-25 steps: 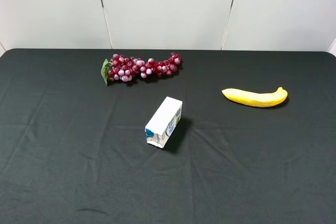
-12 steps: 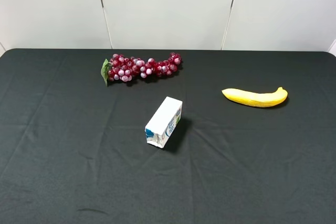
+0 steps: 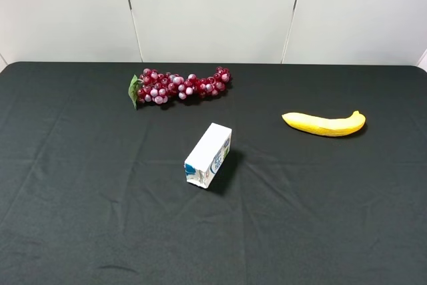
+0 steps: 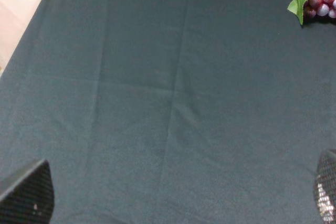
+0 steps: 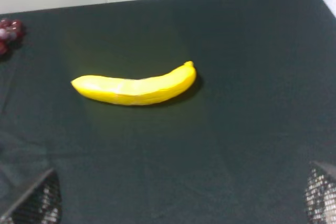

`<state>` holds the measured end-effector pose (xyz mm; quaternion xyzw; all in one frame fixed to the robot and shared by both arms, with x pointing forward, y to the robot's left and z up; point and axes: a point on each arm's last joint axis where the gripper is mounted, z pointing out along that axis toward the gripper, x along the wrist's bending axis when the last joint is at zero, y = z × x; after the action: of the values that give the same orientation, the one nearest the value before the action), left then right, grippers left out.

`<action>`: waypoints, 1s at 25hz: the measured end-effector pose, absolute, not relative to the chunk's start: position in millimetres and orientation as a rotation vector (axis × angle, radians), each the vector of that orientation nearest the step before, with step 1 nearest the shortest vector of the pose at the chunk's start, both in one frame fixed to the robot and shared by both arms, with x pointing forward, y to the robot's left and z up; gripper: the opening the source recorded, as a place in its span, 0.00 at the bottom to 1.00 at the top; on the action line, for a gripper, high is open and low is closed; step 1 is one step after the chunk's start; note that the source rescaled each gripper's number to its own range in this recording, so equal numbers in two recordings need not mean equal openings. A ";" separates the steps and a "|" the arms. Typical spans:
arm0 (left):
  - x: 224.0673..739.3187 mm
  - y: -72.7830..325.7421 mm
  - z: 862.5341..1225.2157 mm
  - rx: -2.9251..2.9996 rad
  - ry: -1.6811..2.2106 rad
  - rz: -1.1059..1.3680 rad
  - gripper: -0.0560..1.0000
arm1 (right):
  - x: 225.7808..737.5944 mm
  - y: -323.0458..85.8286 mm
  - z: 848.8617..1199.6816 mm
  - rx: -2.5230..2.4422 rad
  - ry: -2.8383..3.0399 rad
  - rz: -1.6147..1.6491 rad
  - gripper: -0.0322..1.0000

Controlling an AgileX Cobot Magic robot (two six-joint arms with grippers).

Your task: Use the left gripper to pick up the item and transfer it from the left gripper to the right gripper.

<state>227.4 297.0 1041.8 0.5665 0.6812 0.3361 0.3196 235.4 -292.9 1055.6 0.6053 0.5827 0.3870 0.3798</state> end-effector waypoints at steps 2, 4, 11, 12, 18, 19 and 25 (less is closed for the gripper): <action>227.4 297.0 1041.8 1.489 1.791 0.883 1.00 | 235.2 -293.0 1055.6 1.525 1.520 1.008 1.00; 227.4 297.0 1041.8 1.489 1.791 0.883 1.00 | 235.0 -293.1 1055.6 1.510 1.542 1.022 1.00; 227.4 297.0 1041.8 1.489 1.791 0.883 1.00 | 235.0 -293.1 1055.7 1.504 1.549 1.028 1.00; 227.4 297.0 1041.8 1.489 1.791 0.883 1.00 | 235.0 -293.1 1055.7 1.504 1.549 1.028 1.00; 227.4 297.0 1041.8 1.489 1.791 0.883 1.00 | 235.0 -293.1 1055.7 1.504 1.549 1.028 1.00; 227.4 297.0 1041.8 1.489 1.791 0.883 1.00 | 235.0 -293.1 1055.7 1.504 1.549 1.028 1.00; 227.4 297.0 1041.8 1.489 1.791 0.883 1.00 | 235.0 -293.1 1055.7 1.504 1.549 1.028 1.00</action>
<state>227.4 297.0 1041.8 0.5665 0.6812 0.3361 0.3196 235.0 -293.1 1055.7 0.5851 0.6026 0.3999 0.3668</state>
